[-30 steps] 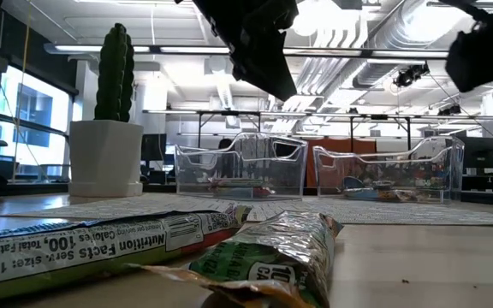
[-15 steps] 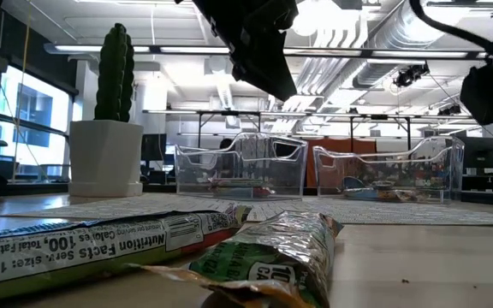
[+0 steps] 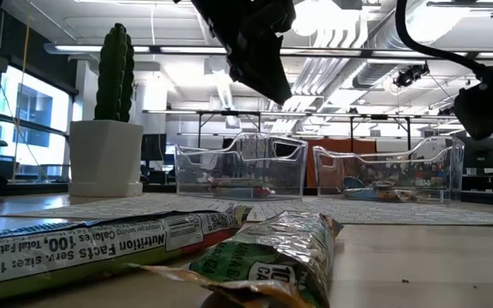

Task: Pick and place Granola Bars by type
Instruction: Put the blue granola bar into the bottom transparent bin

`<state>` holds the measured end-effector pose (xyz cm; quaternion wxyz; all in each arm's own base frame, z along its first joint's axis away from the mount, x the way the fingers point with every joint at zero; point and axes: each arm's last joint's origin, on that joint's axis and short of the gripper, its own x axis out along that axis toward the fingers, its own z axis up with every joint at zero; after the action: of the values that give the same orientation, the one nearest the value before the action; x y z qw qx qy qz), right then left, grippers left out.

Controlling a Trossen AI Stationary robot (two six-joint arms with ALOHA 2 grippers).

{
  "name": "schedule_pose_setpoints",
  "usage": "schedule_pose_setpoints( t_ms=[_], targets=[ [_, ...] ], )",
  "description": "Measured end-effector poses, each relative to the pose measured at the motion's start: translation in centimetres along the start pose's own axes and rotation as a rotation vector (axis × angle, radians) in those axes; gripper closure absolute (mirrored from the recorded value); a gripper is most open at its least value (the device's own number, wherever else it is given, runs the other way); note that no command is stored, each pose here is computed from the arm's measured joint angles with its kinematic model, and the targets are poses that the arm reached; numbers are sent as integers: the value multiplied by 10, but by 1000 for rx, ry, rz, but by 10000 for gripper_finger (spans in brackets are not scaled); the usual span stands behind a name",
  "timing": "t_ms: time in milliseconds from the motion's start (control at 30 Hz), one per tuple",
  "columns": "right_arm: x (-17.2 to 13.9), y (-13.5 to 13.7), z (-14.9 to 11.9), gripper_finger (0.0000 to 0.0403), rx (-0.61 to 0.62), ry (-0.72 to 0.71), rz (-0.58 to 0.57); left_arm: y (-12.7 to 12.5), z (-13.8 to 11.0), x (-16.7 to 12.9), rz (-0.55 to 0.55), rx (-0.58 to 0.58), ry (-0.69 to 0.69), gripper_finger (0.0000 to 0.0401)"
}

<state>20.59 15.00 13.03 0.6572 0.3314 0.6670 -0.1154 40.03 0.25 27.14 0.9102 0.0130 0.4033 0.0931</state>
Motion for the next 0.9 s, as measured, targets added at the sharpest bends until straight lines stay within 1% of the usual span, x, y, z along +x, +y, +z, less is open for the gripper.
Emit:
schedule_pose_setpoints(
  t_ms=[167, 233, 333, 367, 467, 533, 633, 700, 733, 800, 900],
  targets=[
    [-4, 3, -1, 372, -17, 7, 54, 2, 0, -2, 42, 9, 5, 239],
    [-7, 6, 0, 393, -45, -2, 90, 3, 0, -6, 63, 10, 5, 239],
    [-12, 9, 6, 394, -89, -34, 149, 7, 0, -22, 117, 21, 35, 239],
    [-15, 9, 8, 393, -104, -48, 161, 9, 4, -29, 144, 21, 29, 239],
    [-21, 6, 17, 400, -155, -90, 163, 16, 10, -53, 223, 30, 51, 239],
    [-25, 4, 25, 400, -200, -148, 163, 19, 18, -69, 250, 29, 41, 239],
    [-34, 2, 44, 401, -279, -272, 185, 23, 27, -92, 275, 47, 46, 239],
    [-41, 1, 58, 401, -362, -375, 194, 27, 34, -108, 297, 46, 36, 239],
    [-46, 1, 66, 401, -399, -441, 200, 28, 35, -117, 303, 53, 52, 239],
    [-55, 0, 83, 402, -472, -582, 195, 31, 42, -132, 317, 41, 18, 239],
    [-71, 0, 107, 402, -584, -837, 150, 35, 43, -155, 316, 47, 42, 239]
  ],
)
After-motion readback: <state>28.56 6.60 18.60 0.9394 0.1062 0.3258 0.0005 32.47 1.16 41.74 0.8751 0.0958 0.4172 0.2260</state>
